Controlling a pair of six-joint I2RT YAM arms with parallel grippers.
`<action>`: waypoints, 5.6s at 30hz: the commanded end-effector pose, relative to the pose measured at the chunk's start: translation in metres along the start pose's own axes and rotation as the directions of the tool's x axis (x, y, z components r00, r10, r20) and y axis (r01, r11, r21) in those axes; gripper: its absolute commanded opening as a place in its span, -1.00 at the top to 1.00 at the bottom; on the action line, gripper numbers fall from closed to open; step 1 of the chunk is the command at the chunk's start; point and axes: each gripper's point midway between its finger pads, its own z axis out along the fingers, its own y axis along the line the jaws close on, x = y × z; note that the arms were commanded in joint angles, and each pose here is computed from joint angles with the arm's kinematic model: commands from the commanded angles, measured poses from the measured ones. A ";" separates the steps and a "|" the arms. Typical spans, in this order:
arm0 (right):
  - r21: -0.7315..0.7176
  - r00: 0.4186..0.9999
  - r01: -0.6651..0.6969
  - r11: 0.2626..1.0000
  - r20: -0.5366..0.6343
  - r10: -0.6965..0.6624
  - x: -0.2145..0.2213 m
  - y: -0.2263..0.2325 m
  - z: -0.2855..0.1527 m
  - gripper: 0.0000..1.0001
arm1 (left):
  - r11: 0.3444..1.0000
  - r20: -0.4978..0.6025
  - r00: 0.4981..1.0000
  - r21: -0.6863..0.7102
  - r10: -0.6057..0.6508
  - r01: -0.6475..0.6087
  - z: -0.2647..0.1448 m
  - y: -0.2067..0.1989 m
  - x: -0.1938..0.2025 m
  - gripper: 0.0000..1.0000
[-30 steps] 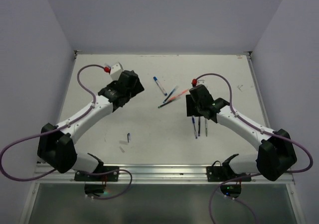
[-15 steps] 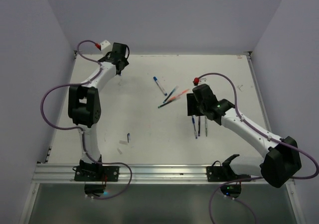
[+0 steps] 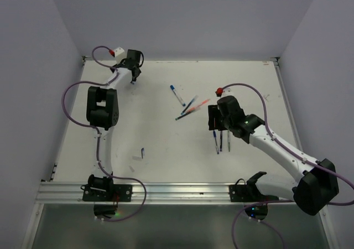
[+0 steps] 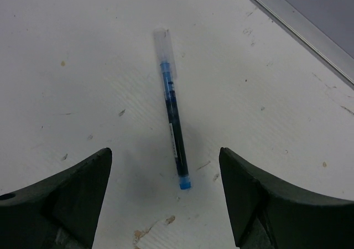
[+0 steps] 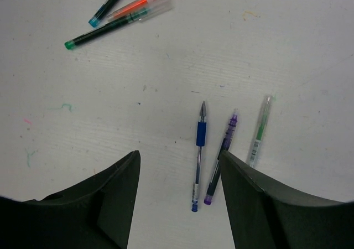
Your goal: Open the pen caps
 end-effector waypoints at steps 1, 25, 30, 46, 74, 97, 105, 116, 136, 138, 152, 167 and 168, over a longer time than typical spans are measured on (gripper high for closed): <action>-0.047 0.999 0.002 0.999 0.050 0.000 -0.009 0.007 -0.006 -0.25 | 0.999 0.104 0.994 0.010 -0.033 0.032 0.001 -0.013 -0.035 -0.61; -0.093 0.995 -0.003 0.996 0.097 0.013 -0.011 0.010 -0.017 -0.25 | 0.960 -0.034 0.965 -0.094 0.262 -0.264 0.031 0.008 0.012 -0.37; -0.113 0.991 -0.006 0.994 0.135 0.021 -0.016 0.011 -0.025 -0.26 | 0.953 -0.065 0.957 -0.094 0.281 -0.287 0.030 0.012 0.020 -0.10; -0.052 0.990 -0.025 0.998 0.135 0.032 -0.020 -0.002 -0.039 -0.31 | 0.993 -0.154 0.981 0.049 0.116 -0.109 0.019 0.022 0.063 1.00; -0.585 0.974 -0.194 0.787 -0.018 0.227 -0.028 0.110 -0.043 -0.95 | 0.082 -0.222 0.973 0.973 0.064 0.217 -0.391 0.017 0.117 1.00; -0.685 0.913 -0.249 0.685 0.068 0.401 -0.049 0.121 -0.044 -0.08 | -0.055 -0.280 0.947 0.955 0.155 0.292 -0.460 0.009 0.165 1.00; -0.703 0.908 -0.291 0.649 0.010 0.418 -0.042 0.129 -0.031 0.17 | -0.076 -0.277 0.949 0.954 0.150 0.291 -0.469 0.002 0.161 1.00; -0.676 0.937 -0.266 0.688 -0.014 0.349 -0.032 0.130 -0.022 1.00 | 0.019 -0.223 0.955 0.975 0.197 0.223 -0.459 -0.004 0.171 0.20; -0.854 1.000 -0.014 0.521 -0.008 0.014 0.010 0.151 -0.069 1.00 | -0.038 -0.121 0.973 0.991 0.198 0.131 -0.463 -0.002 0.143 -0.12; -0.856 1.000 -0.022 0.516 -0.012 0.023 0.010 0.152 -0.069 1.00 | -0.051 -0.125 0.972 0.989 0.197 0.138 -0.466 -0.003 0.142 -0.08; -0.857 0.999 -0.044 0.514 -0.026 0.041 0.009 0.154 -0.064 1.00 | -0.077 -0.177 0.957 0.977 0.228 0.199 -0.468 -0.008 0.154 0.62; -0.559 0.998 0.054 0.827 0.004 -0.062 0.034 0.128 -0.016 1.00 | 0.451 -0.321 0.947 0.847 0.014 0.281 -0.398 -0.040 0.109 1.00; -0.555 0.997 0.059 0.830 -0.001 -0.071 0.037 0.129 -0.016 1.00 | 0.453 -0.319 0.948 0.844 -0.004 0.286 -0.400 -0.044 0.102 1.00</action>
